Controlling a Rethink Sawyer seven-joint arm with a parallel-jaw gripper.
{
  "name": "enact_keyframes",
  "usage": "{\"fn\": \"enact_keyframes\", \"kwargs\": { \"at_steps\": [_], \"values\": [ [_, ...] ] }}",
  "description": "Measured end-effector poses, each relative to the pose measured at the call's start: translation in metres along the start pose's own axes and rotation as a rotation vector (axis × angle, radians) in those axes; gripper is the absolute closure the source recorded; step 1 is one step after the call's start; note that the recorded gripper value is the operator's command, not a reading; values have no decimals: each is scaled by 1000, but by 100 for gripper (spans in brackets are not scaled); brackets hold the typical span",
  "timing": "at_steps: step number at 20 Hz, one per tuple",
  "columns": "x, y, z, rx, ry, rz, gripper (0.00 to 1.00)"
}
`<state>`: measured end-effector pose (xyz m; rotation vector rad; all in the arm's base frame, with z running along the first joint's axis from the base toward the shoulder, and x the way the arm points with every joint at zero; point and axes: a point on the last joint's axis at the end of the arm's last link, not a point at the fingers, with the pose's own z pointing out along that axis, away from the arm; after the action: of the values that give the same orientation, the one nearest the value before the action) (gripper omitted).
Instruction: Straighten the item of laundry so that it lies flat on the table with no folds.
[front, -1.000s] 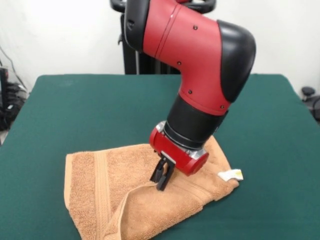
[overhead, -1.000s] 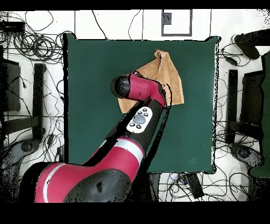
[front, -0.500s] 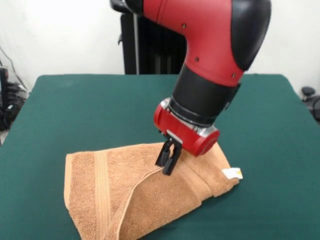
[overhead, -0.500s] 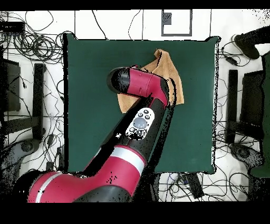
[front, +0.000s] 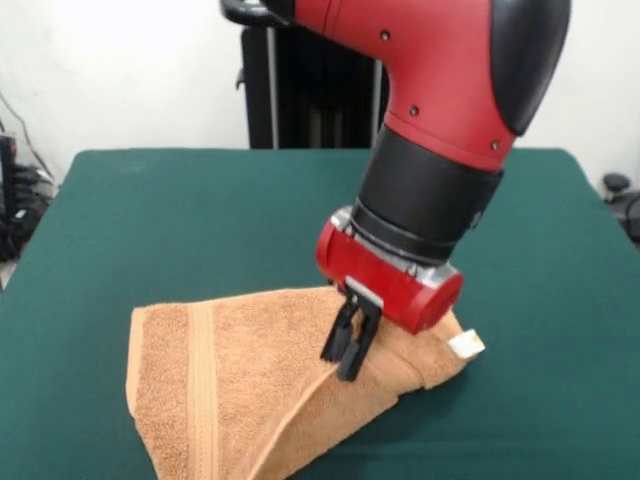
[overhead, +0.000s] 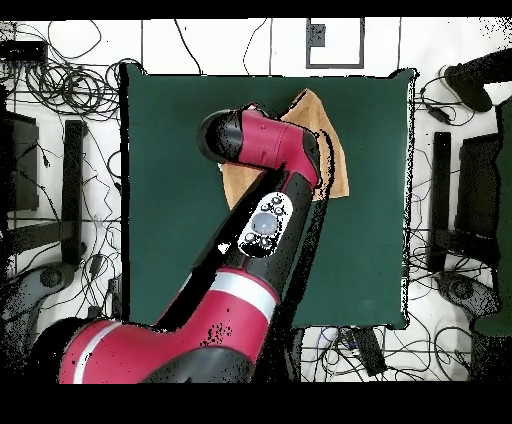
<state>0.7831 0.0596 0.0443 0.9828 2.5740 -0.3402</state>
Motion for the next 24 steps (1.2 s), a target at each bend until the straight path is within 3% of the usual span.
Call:
{"fn": "enact_keyframes", "kwargs": {
  "at_steps": [5,7,15,24],
  "values": [
    [-7,13,24,-38,-49,-12,100],
    [-5,22,47,-63,-74,-21,100],
    [17,35,104,-86,-67,-40,100],
    [-2,61,113,-124,-121,-56,100]
  ]
}}
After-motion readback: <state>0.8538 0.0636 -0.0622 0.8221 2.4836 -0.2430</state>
